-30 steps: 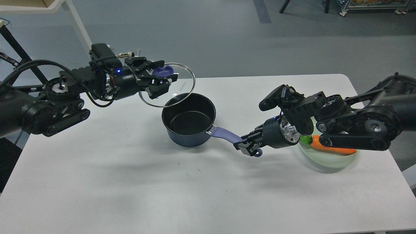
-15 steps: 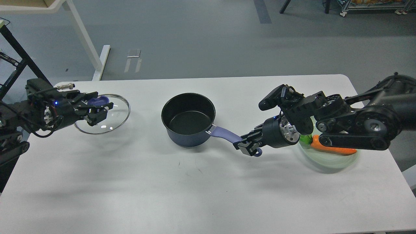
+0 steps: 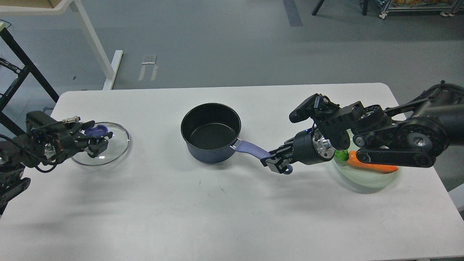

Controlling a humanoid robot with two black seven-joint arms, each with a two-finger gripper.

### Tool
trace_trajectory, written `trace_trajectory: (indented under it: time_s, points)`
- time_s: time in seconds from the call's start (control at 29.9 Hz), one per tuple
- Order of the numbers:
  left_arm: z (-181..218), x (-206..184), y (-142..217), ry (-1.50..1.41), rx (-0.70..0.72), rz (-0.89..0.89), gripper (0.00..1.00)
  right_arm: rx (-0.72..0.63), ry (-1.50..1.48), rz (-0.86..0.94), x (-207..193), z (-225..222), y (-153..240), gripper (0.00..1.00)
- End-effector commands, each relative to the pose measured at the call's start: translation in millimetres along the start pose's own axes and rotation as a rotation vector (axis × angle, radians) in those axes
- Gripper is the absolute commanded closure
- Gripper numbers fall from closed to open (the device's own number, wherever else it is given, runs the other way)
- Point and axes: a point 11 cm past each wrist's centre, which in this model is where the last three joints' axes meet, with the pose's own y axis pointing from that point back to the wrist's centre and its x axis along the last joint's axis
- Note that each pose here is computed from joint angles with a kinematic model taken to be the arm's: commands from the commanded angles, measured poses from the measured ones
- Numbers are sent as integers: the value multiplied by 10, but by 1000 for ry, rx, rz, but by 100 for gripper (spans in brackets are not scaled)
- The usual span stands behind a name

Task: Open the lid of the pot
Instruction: 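Lower the glass lid onto the table beside the pot, left gripper, then release the lid knob and raise the left gripper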

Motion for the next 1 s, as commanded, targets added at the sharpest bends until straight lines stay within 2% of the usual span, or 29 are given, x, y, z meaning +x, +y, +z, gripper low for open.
trace_trajectory:
  time_s: [0.0, 0.1, 0.27, 0.43, 0.67, 0.77, 0.9, 0.97]
  points:
    - [10, -46, 8, 8, 1, -6, 48, 0, -1, -1, -8, 1, -1, 77]
    - [16, -40, 3, 10, 1, -2, 35, -2, 0, 1, 3, 9, 3, 75]
    - [12, -19, 3, 8, 3, 16, 25, -1, -1, 0, 5, 4, 5, 75]
    - [-64, 73, 11, 83, 44, 62, 12, 0, -6, -3, -20, 8, -2, 72]
    - [-90, 125, 10, 109, 57, 83, 8, -8, -14, 3, -25, 46, 27, 70]
    - [-95, 299, -32, 124, 55, 121, 7, -8, -16, 4, -28, 45, 30, 62]
    - [-183, 617, -60, 238, 89, 211, 2, -7, -16, 4, -26, 43, 25, 40]
    - [-235, 768, -66, 307, 108, 258, 1, -5, -15, 6, -19, 36, 21, 33]
